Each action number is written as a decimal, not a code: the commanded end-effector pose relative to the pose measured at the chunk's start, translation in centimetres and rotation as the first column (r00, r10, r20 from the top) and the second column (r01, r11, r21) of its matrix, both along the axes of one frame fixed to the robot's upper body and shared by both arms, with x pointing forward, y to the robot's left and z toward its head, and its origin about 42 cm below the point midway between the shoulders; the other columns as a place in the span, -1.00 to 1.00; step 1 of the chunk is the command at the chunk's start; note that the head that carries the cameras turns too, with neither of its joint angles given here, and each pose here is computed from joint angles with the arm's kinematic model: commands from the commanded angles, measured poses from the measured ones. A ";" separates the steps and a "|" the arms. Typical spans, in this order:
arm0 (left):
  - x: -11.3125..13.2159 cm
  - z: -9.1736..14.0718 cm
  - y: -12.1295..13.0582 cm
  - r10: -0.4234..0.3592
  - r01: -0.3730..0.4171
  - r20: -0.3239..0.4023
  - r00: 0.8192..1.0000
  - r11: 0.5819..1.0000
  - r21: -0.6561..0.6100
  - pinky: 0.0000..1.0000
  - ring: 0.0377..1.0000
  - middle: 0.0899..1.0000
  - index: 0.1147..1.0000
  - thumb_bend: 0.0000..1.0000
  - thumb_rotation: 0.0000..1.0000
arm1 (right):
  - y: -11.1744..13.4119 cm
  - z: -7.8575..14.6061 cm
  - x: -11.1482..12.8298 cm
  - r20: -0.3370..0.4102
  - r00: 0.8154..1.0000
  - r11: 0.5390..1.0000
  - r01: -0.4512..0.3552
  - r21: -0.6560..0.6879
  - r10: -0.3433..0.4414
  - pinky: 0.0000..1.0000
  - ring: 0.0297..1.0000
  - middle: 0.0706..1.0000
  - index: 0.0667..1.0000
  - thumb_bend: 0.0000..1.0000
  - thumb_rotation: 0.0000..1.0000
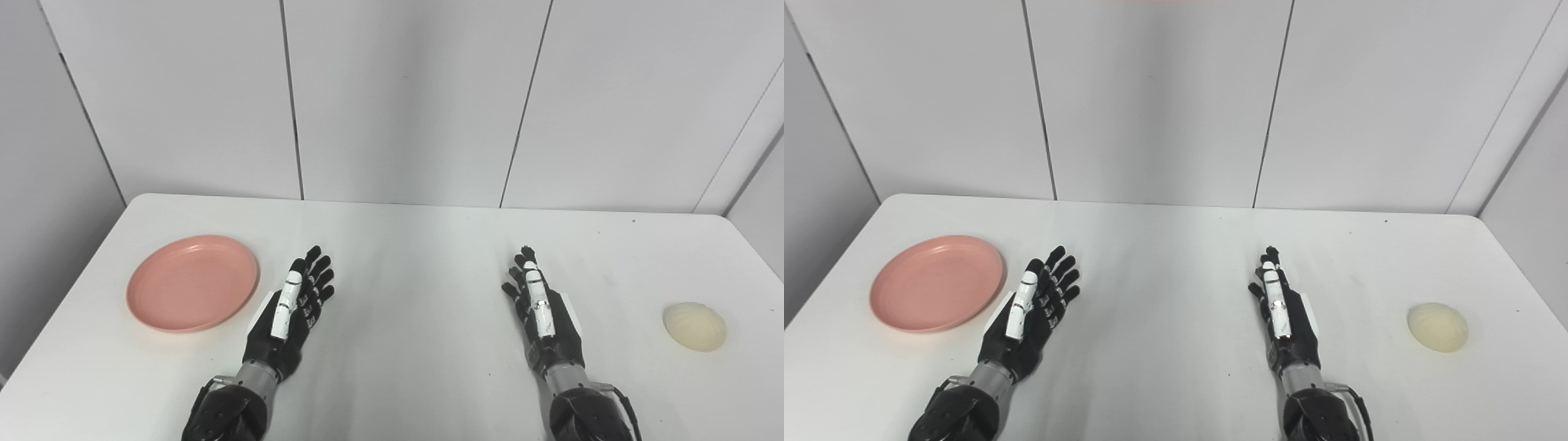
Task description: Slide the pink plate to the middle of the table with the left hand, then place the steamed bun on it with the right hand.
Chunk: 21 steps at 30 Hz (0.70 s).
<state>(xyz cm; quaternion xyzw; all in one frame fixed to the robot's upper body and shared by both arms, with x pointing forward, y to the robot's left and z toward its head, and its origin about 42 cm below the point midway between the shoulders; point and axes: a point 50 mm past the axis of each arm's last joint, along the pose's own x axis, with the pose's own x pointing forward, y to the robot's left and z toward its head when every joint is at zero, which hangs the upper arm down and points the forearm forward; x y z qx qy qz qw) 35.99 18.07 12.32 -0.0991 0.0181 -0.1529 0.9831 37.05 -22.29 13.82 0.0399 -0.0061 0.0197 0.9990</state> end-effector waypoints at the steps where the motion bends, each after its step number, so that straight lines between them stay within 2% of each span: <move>1: -1.4 -3.2 0.4 0.004 0.001 -0.157 0.988 1.000 0.031 1.00 1.00 1.00 1.00 0.22 1.00 | 0.1 -1.1 -0.4 -0.066 0.998 1.000 -0.016 0.001 0.016 1.00 0.96 0.99 1.00 -0.61 1.00; 21: -1.4 -3.2 0.3 0.001 0.004 -0.158 0.987 1.000 0.027 1.00 1.00 1.00 1.00 0.21 1.00 | 0.2 -1.1 -0.5 -0.067 0.998 1.000 -0.013 0.003 0.013 1.00 0.96 0.98 1.00 -0.63 1.00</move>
